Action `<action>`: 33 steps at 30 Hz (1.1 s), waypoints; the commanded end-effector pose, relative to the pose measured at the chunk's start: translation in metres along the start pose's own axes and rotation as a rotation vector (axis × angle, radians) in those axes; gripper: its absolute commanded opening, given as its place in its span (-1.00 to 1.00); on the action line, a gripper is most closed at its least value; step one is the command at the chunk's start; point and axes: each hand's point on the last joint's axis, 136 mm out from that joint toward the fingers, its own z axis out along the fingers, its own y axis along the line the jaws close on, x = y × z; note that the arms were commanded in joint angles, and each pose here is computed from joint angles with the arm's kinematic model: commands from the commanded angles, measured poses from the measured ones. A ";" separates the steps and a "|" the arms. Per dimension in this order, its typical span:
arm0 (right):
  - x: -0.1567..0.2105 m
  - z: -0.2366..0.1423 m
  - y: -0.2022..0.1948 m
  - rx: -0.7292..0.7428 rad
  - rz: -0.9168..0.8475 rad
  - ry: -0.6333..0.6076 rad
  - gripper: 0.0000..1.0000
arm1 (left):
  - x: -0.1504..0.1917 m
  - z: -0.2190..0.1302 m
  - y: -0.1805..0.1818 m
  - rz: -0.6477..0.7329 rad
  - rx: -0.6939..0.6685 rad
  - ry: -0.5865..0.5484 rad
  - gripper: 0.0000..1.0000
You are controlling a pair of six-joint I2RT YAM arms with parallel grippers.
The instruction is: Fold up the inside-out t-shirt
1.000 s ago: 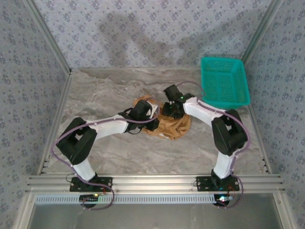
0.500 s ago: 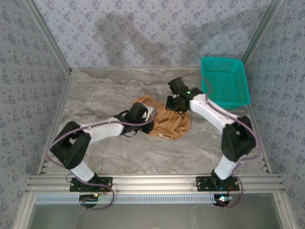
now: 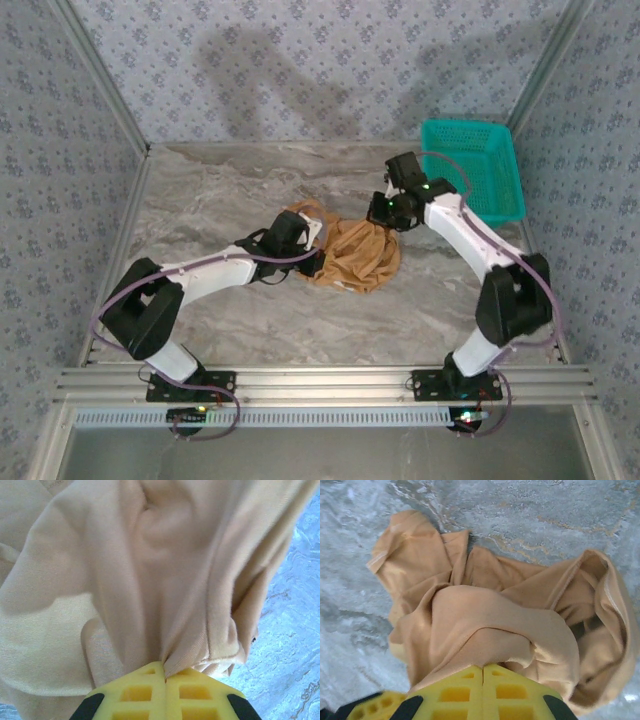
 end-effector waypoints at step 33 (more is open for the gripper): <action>0.060 0.112 0.020 0.063 -0.061 0.152 -0.18 | -0.015 -0.014 -0.020 -0.007 0.059 -0.050 -1.00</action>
